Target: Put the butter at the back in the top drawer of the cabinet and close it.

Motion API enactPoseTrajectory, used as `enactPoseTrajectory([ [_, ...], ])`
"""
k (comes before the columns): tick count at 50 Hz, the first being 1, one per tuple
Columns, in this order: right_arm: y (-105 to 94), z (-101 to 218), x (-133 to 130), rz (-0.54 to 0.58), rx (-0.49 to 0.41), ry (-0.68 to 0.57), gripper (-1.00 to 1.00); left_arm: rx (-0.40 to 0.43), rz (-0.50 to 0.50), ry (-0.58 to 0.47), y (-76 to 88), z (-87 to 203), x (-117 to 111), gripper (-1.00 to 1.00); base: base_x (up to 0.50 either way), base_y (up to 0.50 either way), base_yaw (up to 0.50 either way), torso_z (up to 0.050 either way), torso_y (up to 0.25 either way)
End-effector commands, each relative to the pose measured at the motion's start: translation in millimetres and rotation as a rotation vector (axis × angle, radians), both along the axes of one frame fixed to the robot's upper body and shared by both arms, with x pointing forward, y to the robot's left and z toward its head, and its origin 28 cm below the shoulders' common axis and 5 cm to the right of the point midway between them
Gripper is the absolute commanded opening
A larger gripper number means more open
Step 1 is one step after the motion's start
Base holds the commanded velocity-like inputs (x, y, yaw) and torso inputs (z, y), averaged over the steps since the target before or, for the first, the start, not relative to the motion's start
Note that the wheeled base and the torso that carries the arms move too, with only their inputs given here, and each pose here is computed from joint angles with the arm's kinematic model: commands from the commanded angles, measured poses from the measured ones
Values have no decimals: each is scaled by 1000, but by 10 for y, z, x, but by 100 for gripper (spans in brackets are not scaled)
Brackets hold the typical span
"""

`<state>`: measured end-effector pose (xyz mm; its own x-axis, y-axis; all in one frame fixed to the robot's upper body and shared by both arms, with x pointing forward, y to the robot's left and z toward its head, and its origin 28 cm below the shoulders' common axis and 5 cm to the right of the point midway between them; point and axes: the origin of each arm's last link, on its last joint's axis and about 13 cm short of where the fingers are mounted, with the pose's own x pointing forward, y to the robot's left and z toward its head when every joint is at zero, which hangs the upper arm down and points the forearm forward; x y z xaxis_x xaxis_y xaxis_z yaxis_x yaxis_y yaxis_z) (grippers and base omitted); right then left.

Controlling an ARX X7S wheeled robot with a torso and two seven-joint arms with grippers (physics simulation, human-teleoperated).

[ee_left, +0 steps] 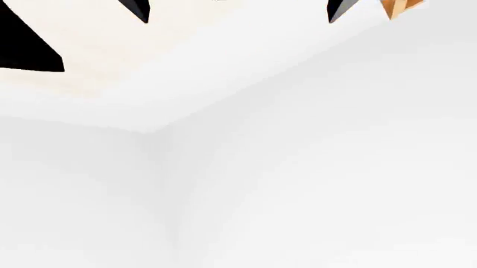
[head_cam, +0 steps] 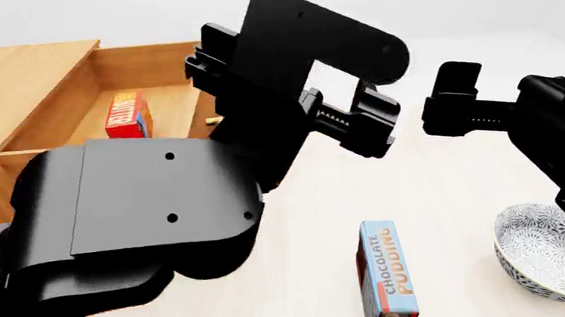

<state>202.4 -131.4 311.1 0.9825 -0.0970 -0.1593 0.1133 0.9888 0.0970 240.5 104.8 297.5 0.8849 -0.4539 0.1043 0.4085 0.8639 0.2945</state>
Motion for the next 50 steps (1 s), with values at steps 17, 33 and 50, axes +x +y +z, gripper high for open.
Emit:
enactPoseTrajectory([
  [17,-39,-16,-30,-5,11,1,100,21,-90,42,-432,-671,-109,100,0,0,0,0,0],
  [33,-76,-75,-27,-13,22,6,100,-13,52,142,-254,-1068,420,100,0,0,0,0,0],
  [50,-75,-110,2,-14,25,11,100,-19,184,210,49,-1263,803,100,0,0,0,0,0],
])
